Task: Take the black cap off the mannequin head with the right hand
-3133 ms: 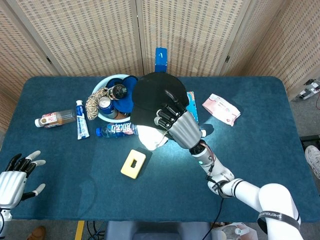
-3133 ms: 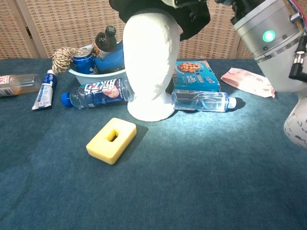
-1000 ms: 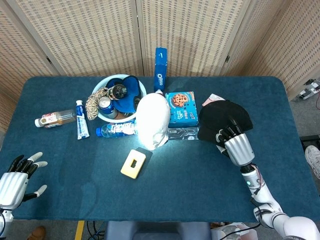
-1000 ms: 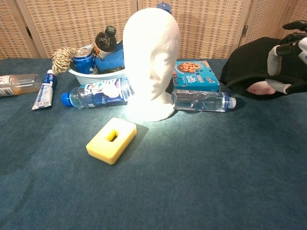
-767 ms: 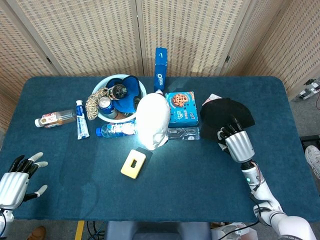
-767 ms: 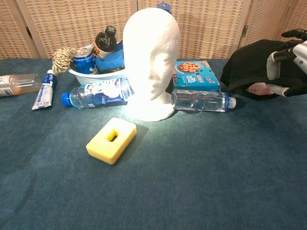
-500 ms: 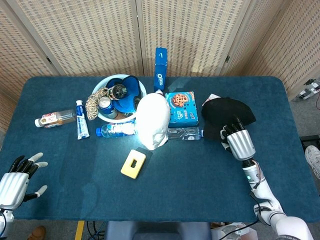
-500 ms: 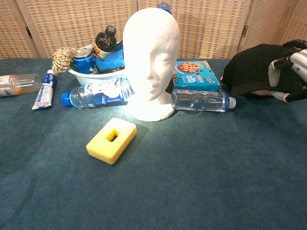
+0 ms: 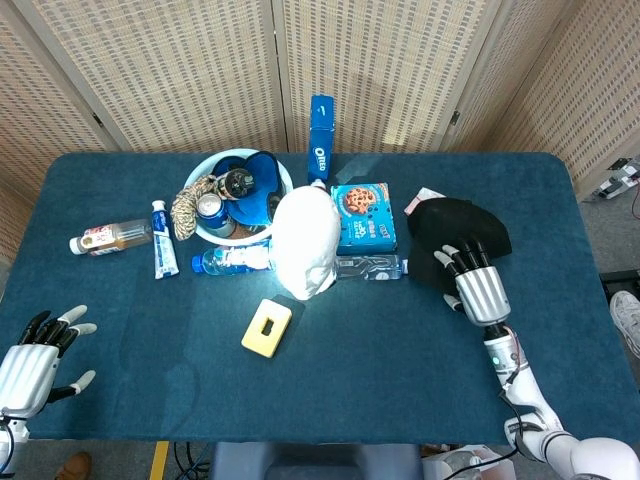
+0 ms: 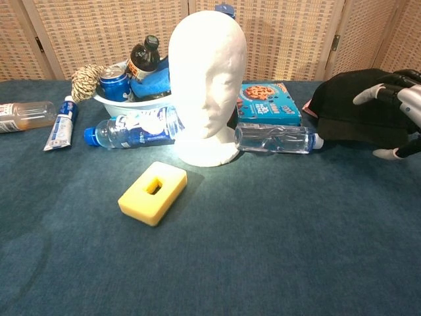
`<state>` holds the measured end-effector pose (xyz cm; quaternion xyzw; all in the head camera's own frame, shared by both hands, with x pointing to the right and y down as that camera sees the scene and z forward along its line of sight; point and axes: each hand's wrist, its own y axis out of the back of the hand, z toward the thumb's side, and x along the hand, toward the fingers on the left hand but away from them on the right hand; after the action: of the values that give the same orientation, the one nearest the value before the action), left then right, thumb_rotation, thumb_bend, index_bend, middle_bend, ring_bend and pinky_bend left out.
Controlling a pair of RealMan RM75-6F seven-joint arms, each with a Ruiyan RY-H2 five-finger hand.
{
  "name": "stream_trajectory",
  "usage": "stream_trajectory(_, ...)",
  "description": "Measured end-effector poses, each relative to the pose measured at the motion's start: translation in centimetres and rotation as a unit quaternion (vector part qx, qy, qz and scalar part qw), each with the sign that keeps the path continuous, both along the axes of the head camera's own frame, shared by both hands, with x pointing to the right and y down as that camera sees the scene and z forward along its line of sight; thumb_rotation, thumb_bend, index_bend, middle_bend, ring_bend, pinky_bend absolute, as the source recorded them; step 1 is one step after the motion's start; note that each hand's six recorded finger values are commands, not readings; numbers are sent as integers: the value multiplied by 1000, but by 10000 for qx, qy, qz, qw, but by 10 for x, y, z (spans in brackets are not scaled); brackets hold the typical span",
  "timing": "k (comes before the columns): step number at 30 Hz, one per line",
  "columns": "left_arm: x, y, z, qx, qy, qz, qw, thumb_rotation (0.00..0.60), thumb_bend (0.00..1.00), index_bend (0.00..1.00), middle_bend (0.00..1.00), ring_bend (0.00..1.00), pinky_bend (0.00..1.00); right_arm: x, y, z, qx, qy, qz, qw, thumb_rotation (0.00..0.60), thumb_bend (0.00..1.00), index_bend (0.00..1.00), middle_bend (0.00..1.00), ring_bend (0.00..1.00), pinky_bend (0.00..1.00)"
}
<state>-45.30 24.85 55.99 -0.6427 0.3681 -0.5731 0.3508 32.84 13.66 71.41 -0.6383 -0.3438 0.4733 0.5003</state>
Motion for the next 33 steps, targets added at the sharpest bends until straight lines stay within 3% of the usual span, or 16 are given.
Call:
stream_trajectory(5, -3, 0, -1, 21, -44, -24, 10000, 600, 170, 312, 145, 179, 61, -8, 8, -3, -208, -59, -11, 9998, 600, 0, 72, 135, 0, 0)
stream_trajectory(13, -4, 0, -2, 49, -32, -39, 10000, 600, 170, 312, 145, 179, 62, -19, 23, -22, -262, -68, -249, 9993, 600, 0, 60, 132, 0, 0)
stream_trajectory(17, -4, -1, -2, 54, -15, -43, 10000, 600, 170, 312, 145, 179, 61, -18, 24, -42, 98, -141, -266, 9995, 600, 0, 188, 244, 94, 10)
stream_trajectory(22, -5, -3, -2, 66, -18, -33, 10000, 600, 170, 312, 145, 179, 61, -10, 24, -70, 483, -341, -171, 9981, 600, 51, 399, 386, 287, 263)
stream_trajectory(25, -6, -4, -2, 77, -30, -40, 10000, 600, 170, 312, 145, 179, 61, -1, 24, -84, 567, -286, -175, 9978, 600, 69, 484, 441, 352, 330)
stream_trajectory(30, -8, -5, -3, 101, -25, -58, 9999, 600, 170, 312, 145, 179, 61, 15, 25, -107, 563, -23, -135, 9983, 600, 70, 492, 453, 368, 332)
stream_trajectory(33, -7, -5, -3, 111, -10, -47, 9999, 600, 170, 311, 145, 179, 61, 26, 27, -124, 557, 105, -40, 9984, 600, 74, 493, 492, 464, 354)
